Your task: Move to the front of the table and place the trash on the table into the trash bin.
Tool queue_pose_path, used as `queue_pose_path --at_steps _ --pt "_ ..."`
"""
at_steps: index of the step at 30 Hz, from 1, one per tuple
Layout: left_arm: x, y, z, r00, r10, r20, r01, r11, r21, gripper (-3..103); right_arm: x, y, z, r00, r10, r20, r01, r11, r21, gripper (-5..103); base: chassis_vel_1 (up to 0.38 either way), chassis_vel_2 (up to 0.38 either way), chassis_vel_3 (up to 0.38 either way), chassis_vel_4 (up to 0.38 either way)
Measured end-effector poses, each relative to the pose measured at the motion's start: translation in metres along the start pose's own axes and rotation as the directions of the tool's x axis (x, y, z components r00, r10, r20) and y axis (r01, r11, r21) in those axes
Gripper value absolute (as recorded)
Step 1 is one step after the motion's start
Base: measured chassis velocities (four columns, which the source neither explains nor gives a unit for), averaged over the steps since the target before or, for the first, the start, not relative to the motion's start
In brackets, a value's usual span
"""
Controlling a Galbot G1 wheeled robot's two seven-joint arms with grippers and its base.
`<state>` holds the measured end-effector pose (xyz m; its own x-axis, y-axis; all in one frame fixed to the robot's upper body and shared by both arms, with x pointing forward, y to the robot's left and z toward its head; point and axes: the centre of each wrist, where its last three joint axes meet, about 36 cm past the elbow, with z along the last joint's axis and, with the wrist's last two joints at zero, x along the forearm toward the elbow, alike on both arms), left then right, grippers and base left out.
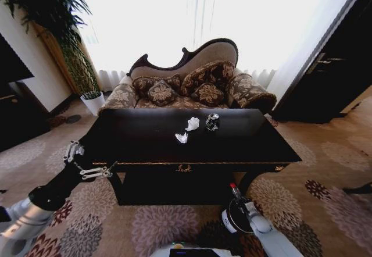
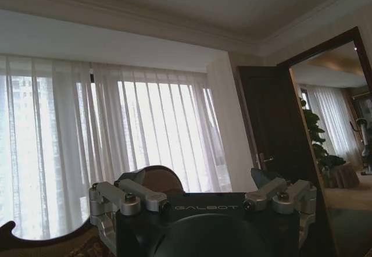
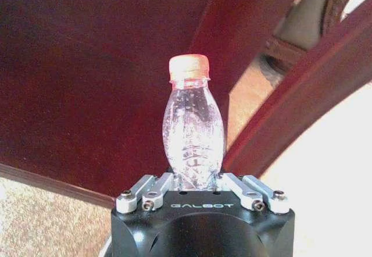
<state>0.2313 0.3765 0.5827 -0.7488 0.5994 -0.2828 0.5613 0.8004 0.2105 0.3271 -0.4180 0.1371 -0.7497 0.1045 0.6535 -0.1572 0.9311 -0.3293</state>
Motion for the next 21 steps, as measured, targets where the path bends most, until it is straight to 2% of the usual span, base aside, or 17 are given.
queue_pose_path --at_steps 6,10,18,20,21 --pt "-0.002 0.000 0.003 1.000 0.003 0.004 -0.003 1.000 0.007 100 0.000 -0.002 0.007 1.000 -0.011 -0.012 0.010 0.997 -0.074 22 0.000 0.000 0.000 0.000" --pt "-0.002 0.001 0.004 1.000 0.007 0.002 -0.007 1.000 0.006 100 -0.004 0.009 0.003 1.000 -0.024 0.000 0.024 0.980 -0.195 22 0.000 0.000 0.000 0.000" --pt "-0.001 0.003 0.004 1.000 0.010 0.001 -0.010 1.000 0.004 100 -0.006 0.008 0.004 1.000 -0.027 0.001 0.026 0.970 -0.240 21 0.000 0.000 0.000 0.000" --pt "-0.002 0.003 0.005 1.000 0.011 0.002 -0.011 1.000 0.005 100 -0.005 0.003 0.007 1.000 -0.024 -0.006 0.022 0.972 -0.234 32 0.000 0.000 0.000 0.000" --pt "-0.002 0.003 0.005 1.000 0.011 0.002 -0.011 1.000 0.005 100 -0.005 0.003 0.007 1.000 -0.024 -0.006 0.022 0.972 -0.234 32 0.000 0.000 0.000 0.000"
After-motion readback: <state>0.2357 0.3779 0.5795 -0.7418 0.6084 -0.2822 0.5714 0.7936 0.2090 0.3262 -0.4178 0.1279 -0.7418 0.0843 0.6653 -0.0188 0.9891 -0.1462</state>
